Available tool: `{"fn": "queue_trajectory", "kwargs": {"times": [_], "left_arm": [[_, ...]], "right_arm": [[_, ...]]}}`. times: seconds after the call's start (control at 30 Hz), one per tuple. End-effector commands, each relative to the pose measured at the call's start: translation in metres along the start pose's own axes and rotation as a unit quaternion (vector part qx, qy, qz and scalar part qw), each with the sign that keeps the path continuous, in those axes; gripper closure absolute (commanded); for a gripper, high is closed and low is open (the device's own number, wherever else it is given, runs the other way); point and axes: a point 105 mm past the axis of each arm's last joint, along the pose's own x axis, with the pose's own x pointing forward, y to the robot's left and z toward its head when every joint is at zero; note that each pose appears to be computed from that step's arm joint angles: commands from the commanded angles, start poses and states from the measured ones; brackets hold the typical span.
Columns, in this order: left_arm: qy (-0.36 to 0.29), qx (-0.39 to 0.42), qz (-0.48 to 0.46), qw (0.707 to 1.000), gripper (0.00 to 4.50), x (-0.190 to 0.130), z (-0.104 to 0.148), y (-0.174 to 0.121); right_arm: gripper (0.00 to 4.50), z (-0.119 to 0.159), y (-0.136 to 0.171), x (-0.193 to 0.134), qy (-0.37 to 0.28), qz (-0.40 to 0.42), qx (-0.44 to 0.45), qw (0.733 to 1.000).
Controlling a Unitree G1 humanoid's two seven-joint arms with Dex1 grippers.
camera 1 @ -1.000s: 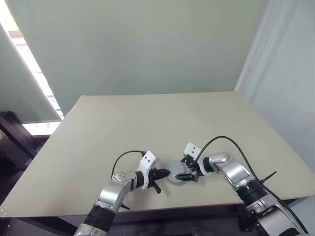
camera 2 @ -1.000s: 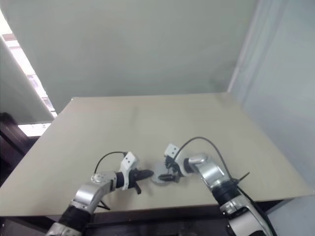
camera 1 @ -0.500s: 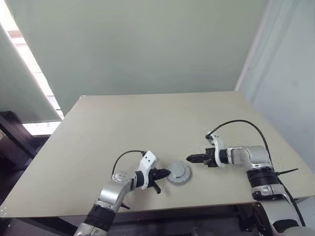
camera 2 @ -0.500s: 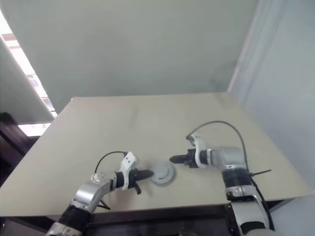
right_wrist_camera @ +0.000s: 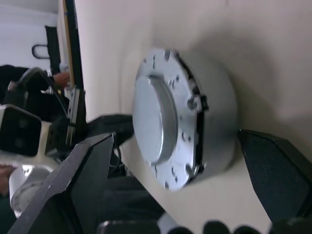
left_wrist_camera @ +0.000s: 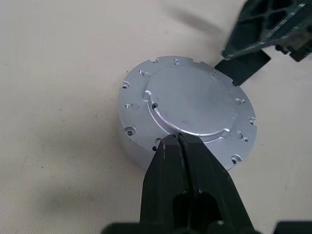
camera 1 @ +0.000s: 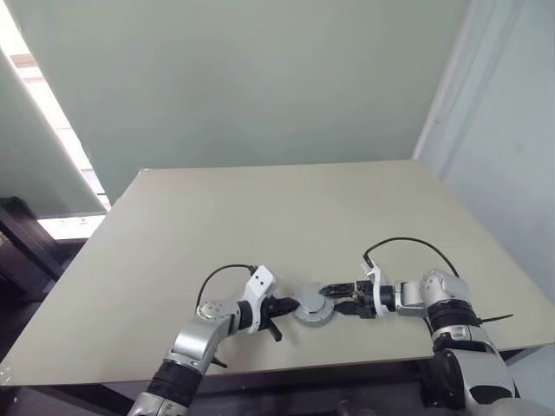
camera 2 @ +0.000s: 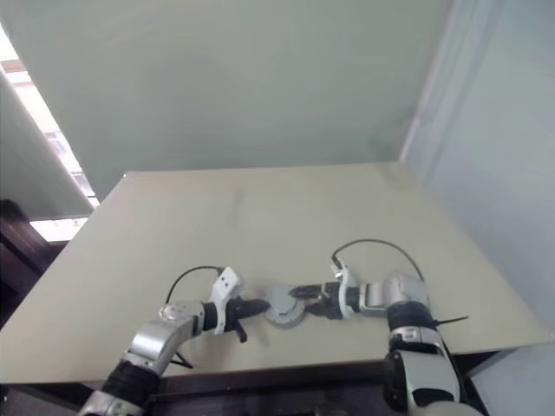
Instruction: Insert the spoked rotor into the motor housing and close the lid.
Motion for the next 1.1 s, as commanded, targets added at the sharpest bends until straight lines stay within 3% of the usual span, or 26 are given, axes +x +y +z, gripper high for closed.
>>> {"fn": "queue_trajectory", "kwargs": {"times": [0.03,0.4,0.5,0.6,0.77,1.1], "left_arm": [[0.017,0.005,-0.001,1.0,4.5,-0.001,-0.004,0.0],[0.02,0.007,0.01,1.0,4.5,-0.006,-0.003,0.003],[0.02,0.007,0.012,1.0,4.5,-0.006,-0.003,0.004],[0.019,0.007,0.013,1.0,4.5,-0.006,-0.003,0.004],[0.018,0.007,0.014,1.0,4.5,-0.005,-0.003,0.004],[0.018,0.009,0.016,1.0,4.5,-0.005,-0.003,0.004]], "right_arm": [[0.04,0.014,0.019,0.007,-0.033,0.045,-0.005,0.998],[0.04,0.01,0.021,0.016,-0.016,0.05,-0.002,0.999],[0.59,0.006,0.017,0.017,-0.008,0.038,-0.01,0.999],[1.7,0.001,0.015,0.018,0.006,0.034,-0.017,0.999],[3.14,-0.003,0.014,0.019,0.014,0.033,-0.029,0.999],[3.25,-0.009,0.013,0.024,0.019,0.025,-0.085,0.996]]}}
